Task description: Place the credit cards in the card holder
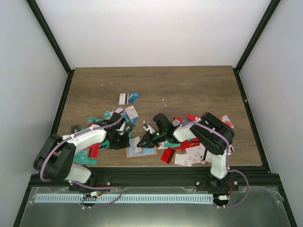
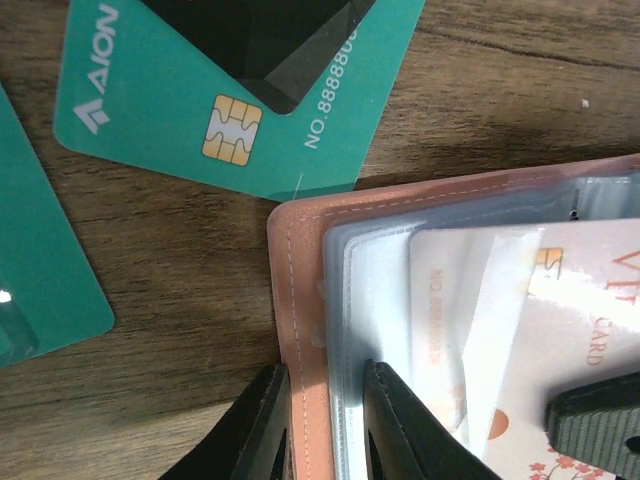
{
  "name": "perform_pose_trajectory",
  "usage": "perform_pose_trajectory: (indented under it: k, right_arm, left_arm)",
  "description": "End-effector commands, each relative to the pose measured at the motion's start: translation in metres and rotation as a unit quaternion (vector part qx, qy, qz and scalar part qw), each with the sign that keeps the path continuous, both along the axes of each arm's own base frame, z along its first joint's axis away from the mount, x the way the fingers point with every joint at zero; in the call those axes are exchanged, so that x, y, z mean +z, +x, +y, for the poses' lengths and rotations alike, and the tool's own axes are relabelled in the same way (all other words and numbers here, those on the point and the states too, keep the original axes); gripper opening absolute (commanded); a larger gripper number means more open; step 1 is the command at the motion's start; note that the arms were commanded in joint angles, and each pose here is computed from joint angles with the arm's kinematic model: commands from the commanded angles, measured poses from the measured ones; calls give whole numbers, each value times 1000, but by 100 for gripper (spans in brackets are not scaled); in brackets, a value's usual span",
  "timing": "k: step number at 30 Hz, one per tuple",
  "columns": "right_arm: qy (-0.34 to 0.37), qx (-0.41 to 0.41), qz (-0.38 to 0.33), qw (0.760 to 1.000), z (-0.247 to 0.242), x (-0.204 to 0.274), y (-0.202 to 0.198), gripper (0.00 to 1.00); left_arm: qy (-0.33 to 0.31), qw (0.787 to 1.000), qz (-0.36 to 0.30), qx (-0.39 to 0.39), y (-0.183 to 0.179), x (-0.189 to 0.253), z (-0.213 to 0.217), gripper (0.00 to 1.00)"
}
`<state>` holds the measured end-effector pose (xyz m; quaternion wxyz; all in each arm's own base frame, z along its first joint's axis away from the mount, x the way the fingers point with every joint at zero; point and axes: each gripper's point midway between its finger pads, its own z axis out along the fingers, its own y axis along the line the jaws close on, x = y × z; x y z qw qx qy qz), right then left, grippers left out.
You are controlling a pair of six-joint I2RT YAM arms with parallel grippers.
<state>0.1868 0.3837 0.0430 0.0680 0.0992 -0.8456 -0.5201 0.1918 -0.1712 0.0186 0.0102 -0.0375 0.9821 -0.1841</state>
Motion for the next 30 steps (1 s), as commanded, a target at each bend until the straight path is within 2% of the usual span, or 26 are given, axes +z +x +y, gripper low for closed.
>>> perform_pose_trajectory:
  k: [1,16,30]
  right_arm:
    - [0,-2,6,1000,2,-7,-8,1]
    - [3,-47,11,999,-2,-12,-7,1]
    - [3,-34,32,999,8,-22,-18,1]
  left_arm:
    - [3,1000,16,12,-8,-7,4,22]
    - [-9,1000,14,21,-8,-5,1,22]
    - [-28,999,5,32,-10,-3,-1,22]
